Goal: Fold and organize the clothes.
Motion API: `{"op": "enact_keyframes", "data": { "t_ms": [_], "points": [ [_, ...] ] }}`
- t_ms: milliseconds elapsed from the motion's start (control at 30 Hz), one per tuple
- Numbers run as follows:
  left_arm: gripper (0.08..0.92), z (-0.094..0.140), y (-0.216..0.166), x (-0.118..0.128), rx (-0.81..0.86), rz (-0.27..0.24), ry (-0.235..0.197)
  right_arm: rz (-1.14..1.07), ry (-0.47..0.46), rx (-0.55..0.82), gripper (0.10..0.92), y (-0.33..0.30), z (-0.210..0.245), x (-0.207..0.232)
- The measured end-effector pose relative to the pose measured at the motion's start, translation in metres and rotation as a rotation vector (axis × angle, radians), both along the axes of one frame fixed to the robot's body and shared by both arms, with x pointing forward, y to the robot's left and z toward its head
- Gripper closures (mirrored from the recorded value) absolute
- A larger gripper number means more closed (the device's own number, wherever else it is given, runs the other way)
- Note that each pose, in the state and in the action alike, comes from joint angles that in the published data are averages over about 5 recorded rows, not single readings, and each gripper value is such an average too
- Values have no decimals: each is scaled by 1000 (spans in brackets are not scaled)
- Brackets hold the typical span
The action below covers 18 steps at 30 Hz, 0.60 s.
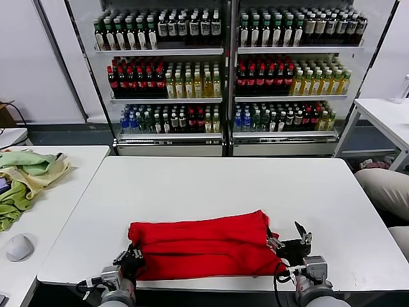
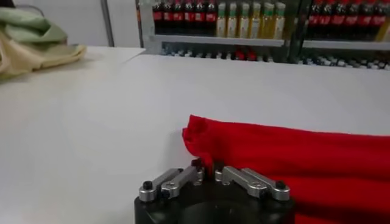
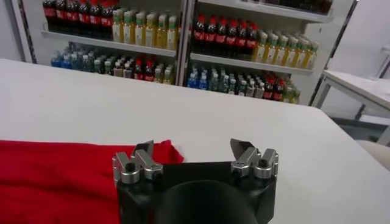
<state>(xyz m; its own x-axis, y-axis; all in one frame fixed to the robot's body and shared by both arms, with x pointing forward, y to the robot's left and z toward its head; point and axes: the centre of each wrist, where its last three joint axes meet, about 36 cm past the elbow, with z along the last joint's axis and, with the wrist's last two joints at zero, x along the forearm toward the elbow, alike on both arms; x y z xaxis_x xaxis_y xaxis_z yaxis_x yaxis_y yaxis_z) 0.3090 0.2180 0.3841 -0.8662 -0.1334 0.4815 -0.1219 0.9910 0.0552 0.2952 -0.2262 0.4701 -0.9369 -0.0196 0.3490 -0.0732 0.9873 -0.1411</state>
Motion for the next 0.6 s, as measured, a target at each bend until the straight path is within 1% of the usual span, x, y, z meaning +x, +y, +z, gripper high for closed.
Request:
{"op": "enact_keyframes", "data": {
  "t_ms": [67, 167, 233, 300, 400, 533, 600],
  "points": [
    [888, 1, 4, 3, 44, -6, -28, -2, -4, -3, 200, -1, 1, 0],
    [889, 8, 12, 7, 122, -8, -81, -4, -9, -6, 200, -2, 3, 0],
    [889, 13, 20, 10, 182, -5, -114, -5, -12, -8, 200, -3, 4, -1],
    [889, 17, 32, 11, 245, 6, -136, -7, -17, -8, 200, -3, 7, -2],
    [889, 22, 57, 13, 354, 40, -155, -9, -28, -6, 200, -3, 11, -4],
    [889, 30, 99, 17, 496, 110, -168, -11, -38, -8, 200, -4, 14, -4],
    [889, 37, 114, 19, 541, 138, -174, -13, -40, -12, 200, -4, 14, -4]
  ]
}}
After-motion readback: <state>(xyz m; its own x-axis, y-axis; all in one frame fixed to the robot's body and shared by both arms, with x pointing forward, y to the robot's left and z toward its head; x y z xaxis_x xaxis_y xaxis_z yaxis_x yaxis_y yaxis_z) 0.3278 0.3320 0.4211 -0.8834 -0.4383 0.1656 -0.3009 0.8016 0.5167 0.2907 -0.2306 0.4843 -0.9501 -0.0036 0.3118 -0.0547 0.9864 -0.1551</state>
